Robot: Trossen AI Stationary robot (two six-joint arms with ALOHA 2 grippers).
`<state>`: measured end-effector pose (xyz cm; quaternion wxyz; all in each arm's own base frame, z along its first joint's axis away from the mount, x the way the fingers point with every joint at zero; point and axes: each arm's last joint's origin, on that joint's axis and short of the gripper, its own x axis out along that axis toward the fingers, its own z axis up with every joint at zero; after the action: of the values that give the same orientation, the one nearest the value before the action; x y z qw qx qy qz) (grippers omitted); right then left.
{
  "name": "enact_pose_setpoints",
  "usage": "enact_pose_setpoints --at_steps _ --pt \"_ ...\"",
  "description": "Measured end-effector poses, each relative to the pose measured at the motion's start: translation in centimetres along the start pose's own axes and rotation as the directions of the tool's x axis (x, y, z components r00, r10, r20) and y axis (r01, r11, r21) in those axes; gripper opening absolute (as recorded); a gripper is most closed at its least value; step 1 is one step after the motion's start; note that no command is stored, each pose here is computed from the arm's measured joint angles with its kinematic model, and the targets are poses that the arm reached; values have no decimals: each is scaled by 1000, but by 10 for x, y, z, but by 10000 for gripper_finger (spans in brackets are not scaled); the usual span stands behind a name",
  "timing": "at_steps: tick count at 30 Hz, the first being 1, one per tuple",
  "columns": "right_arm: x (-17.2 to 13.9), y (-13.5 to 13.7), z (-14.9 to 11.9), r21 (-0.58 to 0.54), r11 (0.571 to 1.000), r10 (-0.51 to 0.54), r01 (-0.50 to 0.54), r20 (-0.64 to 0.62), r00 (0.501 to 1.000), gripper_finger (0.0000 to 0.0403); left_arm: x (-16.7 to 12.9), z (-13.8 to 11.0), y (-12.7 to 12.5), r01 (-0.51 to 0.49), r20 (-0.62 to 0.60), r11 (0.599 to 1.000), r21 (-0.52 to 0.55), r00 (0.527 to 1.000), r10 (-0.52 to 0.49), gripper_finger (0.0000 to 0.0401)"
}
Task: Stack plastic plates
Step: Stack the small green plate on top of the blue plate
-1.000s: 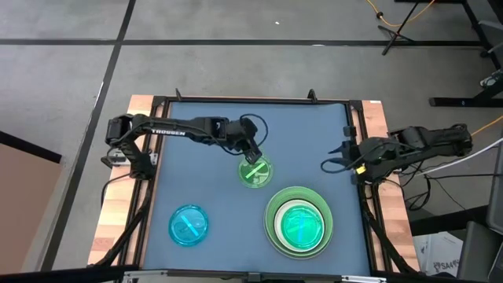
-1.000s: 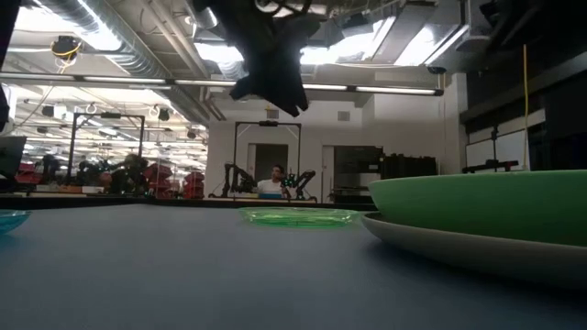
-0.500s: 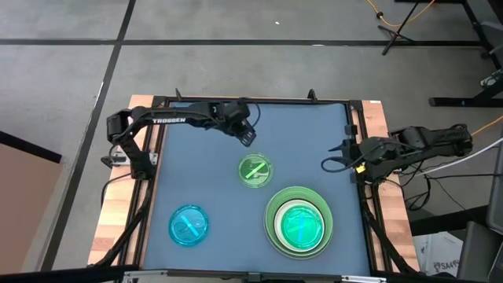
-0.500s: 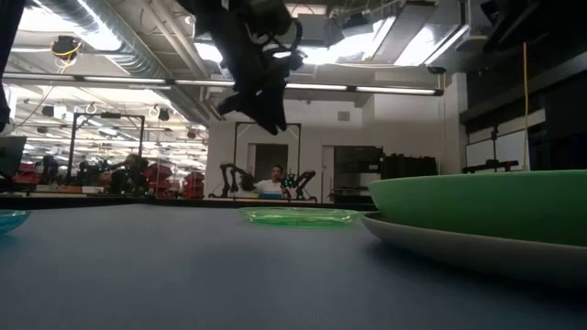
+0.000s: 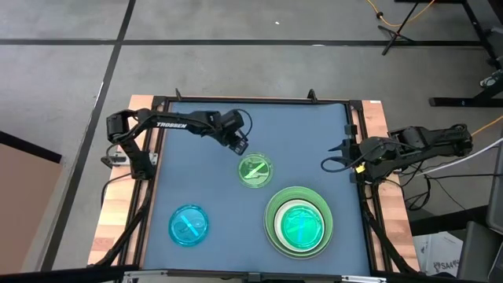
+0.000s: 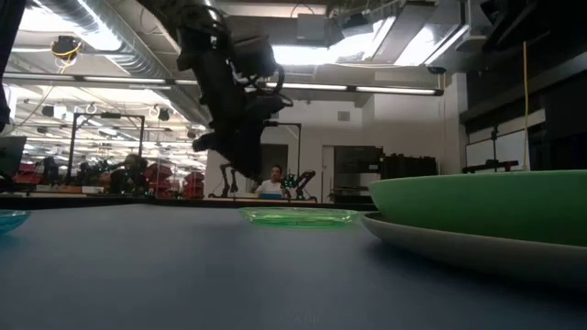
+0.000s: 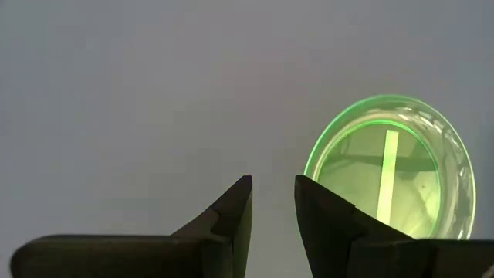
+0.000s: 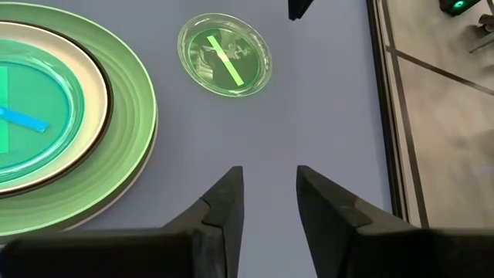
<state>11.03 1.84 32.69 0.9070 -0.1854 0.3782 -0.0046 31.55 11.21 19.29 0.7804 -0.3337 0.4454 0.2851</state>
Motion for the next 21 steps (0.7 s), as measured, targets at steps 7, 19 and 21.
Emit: enact_pose_setpoints --at_steps 7,19,21 --pt "0 0 0 0 1000 2 -2 1 1000 111 11 -14 -1 38 -2 998 -50 999 -38 93" --pt "0 0 0 0 1000 3 -3 1 1000 111 26 -47 -13 107 1 994 -36 994 -107 93" --pt "0 0 0 0 1000 2 -2 1 1000 111 28 -52 -14 110 1 993 -40 994 -110 93"
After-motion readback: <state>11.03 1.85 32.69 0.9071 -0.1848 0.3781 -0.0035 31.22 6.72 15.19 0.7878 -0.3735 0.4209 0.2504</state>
